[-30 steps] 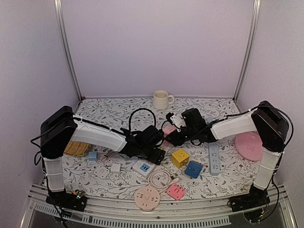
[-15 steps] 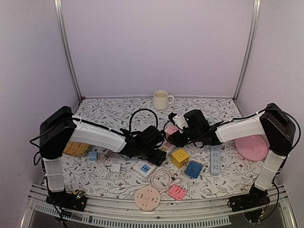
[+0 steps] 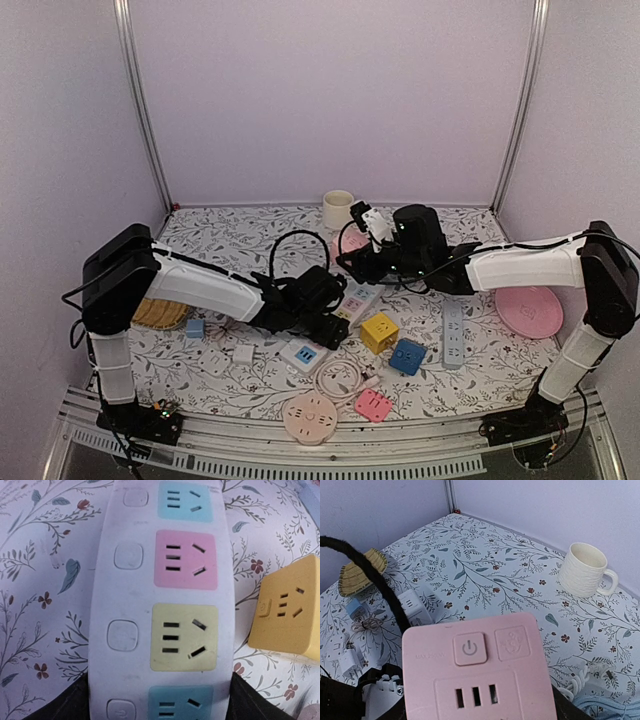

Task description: Pull the plug off the socket

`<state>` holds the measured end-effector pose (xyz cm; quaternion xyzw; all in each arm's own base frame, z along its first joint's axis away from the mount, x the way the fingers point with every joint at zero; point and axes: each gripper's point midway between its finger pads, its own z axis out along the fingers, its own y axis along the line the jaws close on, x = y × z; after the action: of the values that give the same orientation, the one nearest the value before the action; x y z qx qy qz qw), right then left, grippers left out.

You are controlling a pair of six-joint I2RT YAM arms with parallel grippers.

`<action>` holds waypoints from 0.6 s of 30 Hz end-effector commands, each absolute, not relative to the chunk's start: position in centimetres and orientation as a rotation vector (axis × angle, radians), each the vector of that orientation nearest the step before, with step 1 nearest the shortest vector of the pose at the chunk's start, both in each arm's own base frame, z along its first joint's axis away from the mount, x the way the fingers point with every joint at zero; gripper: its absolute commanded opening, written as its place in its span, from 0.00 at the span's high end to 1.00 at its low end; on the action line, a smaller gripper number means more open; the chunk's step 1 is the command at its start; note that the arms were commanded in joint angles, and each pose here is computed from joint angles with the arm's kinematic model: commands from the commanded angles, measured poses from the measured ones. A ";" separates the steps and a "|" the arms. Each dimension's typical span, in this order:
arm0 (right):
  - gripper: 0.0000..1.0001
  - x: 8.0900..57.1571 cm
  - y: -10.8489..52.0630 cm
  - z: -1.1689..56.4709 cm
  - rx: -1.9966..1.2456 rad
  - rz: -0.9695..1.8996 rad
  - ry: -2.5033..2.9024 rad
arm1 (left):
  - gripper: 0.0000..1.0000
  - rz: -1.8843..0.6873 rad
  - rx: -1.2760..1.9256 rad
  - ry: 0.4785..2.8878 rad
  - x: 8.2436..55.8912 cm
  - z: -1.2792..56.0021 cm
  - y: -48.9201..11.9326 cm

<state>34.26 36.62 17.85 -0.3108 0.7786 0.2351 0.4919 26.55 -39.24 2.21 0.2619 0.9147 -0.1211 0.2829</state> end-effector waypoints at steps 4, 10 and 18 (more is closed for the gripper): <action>0.87 35.4 32.5 19.9 -0.517 0.562 1.932 | 0.88 -0.193 0.606 2.596 26.3 -1.1 -34.4; 0.87 34.8 28.7 17.7 -0.372 0.554 2.051 | 0.87 -0.149 0.553 2.608 27.1 -1.4 -33.1; 0.86 32.8 24.5 12.0 -0.207 0.551 2.214 | 0.87 -0.159 0.533 2.593 28.7 -0.3 -33.2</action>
<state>33.43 26.25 13.43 -0.1325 0.8663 0.2133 0.4318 29.01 -36.78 2.30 0.2046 0.9278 -0.1129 0.2908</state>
